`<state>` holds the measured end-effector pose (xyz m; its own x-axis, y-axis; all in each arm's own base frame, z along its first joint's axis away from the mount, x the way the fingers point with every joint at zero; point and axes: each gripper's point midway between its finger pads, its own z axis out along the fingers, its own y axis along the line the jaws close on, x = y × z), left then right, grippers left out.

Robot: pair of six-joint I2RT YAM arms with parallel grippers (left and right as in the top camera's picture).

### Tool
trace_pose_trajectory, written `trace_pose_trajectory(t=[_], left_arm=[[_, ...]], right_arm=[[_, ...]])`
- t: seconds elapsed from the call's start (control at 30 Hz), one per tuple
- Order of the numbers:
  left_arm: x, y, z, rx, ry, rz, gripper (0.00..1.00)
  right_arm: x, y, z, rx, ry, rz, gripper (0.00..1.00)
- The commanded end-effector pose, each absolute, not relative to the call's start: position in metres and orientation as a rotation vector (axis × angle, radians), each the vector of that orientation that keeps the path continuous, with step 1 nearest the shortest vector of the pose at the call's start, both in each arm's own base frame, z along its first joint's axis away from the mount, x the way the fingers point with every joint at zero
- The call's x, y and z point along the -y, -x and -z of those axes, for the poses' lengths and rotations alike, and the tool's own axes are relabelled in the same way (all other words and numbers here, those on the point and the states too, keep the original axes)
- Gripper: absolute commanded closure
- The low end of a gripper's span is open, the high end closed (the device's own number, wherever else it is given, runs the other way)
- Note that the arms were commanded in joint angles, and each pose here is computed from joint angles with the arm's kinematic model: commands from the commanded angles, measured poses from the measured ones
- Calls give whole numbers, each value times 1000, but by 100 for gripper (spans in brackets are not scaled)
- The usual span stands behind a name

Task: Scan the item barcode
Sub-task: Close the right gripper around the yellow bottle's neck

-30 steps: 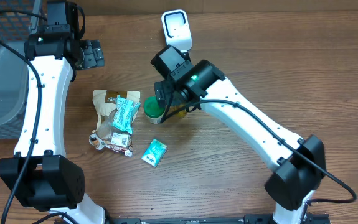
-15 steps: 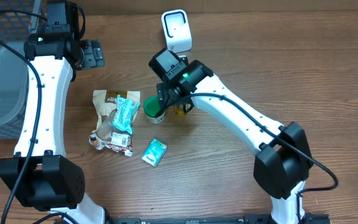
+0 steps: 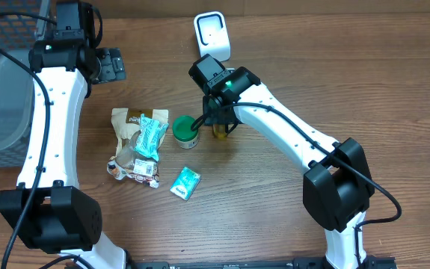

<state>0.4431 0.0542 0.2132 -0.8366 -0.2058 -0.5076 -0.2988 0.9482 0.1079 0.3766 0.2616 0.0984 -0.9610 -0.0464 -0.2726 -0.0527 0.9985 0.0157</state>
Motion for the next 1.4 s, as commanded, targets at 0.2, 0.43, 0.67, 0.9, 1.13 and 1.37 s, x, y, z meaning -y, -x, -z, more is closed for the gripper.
trace_pose_trajectory(t=[0.2,0.43,0.67,0.9,1.13,1.37], left_arm=[[-54,-444,-227,-2560,342,-256,0],[-54,-444,-227,-2560,342,-256,0],[-54,-444,-227,-2560,342,-256,1],[-54,-444,-227,-2560,342,-256,0],[-54,-444,-227,-2560,342,-256,1],[-54,-444,-227,-2560,342,-256,0]], right_arm=[[-267,-382,-109,-2841,57,-74,37],[-271,-386,-119,-2821,55,-94,36],[-273,-390,-130,-2804,53,-111,38],[-266,-380,-119,-2850,59,-65,39],[-265,-378,-114,-2859,60,-56,40],[-263,-377,-111,-2868,61,-46,39]])
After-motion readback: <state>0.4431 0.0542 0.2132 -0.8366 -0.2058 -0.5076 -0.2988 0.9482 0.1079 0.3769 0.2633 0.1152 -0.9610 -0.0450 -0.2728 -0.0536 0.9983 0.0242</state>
